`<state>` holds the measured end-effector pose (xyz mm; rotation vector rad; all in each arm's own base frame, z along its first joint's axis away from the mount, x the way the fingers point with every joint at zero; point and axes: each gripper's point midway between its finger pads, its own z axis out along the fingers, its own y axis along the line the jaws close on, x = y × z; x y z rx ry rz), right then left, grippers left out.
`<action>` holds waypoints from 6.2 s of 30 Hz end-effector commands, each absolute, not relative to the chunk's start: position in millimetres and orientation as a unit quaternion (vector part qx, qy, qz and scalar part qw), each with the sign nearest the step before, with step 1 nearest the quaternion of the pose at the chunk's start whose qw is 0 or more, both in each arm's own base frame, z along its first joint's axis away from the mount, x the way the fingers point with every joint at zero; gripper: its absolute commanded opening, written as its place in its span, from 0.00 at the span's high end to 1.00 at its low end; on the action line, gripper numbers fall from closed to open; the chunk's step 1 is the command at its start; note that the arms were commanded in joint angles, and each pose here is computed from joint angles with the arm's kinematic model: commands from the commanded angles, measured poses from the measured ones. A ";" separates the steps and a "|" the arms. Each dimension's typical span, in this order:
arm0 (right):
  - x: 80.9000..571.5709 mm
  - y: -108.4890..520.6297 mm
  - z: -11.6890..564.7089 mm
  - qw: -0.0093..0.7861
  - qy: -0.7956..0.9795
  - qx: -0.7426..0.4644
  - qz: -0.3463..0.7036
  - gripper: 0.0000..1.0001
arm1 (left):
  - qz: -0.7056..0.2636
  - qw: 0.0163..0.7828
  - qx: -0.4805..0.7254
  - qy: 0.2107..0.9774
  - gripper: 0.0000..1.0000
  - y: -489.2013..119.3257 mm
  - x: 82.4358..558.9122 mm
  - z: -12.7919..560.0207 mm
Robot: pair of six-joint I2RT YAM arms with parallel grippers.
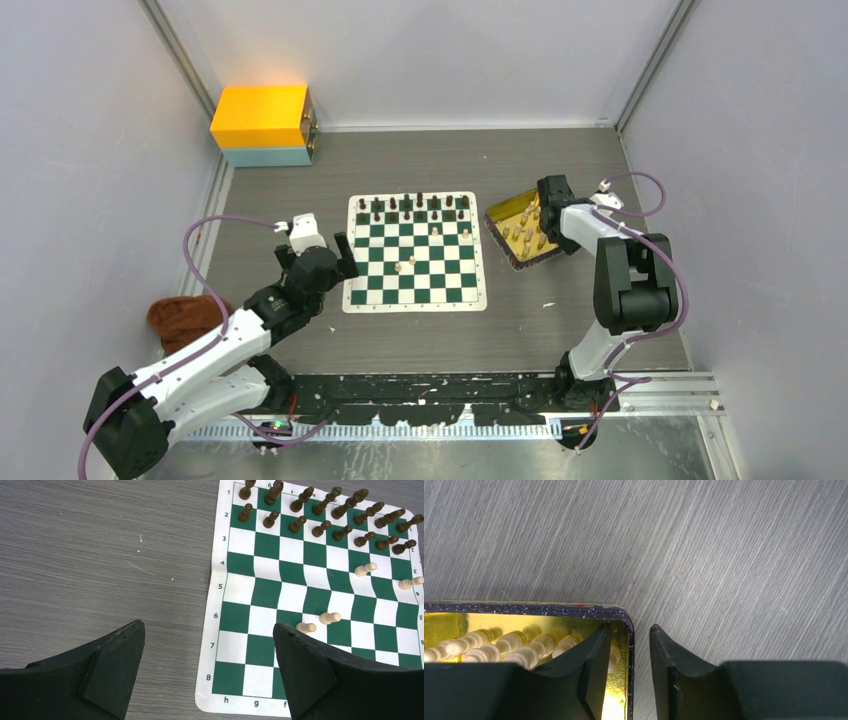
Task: Set up the chess pieces on the board
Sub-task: Place the storage box at the center of the board, then pick up the chess piece from the chessboard, then place the chess piece on the chessboard.
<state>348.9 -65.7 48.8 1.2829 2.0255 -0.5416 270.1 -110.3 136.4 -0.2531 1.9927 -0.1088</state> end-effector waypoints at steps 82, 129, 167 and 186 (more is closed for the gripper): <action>413.0 204.4 55.9 0.290 0.957 0.017 0.006 0.64 | -0.081 0.555 -0.114 0.820 0.02 -133.7 292.4 148.9; 284.5 189.0 58.3 0.292 0.956 0.005 -0.019 1.00 | -0.074 0.554 -0.111 0.822 0.02 -128.6 287.6 146.9; 281.1 208.9 37.4 0.274 0.962 -0.007 0.007 0.65 | -0.074 0.550 -0.112 0.824 0.02 -127.7 285.9 142.7; 319.0 234.7 104.5 0.330 0.943 -0.036 0.011 0.56 | -0.075 0.551 -0.116 0.823 0.02 -125.7 284.0 143.3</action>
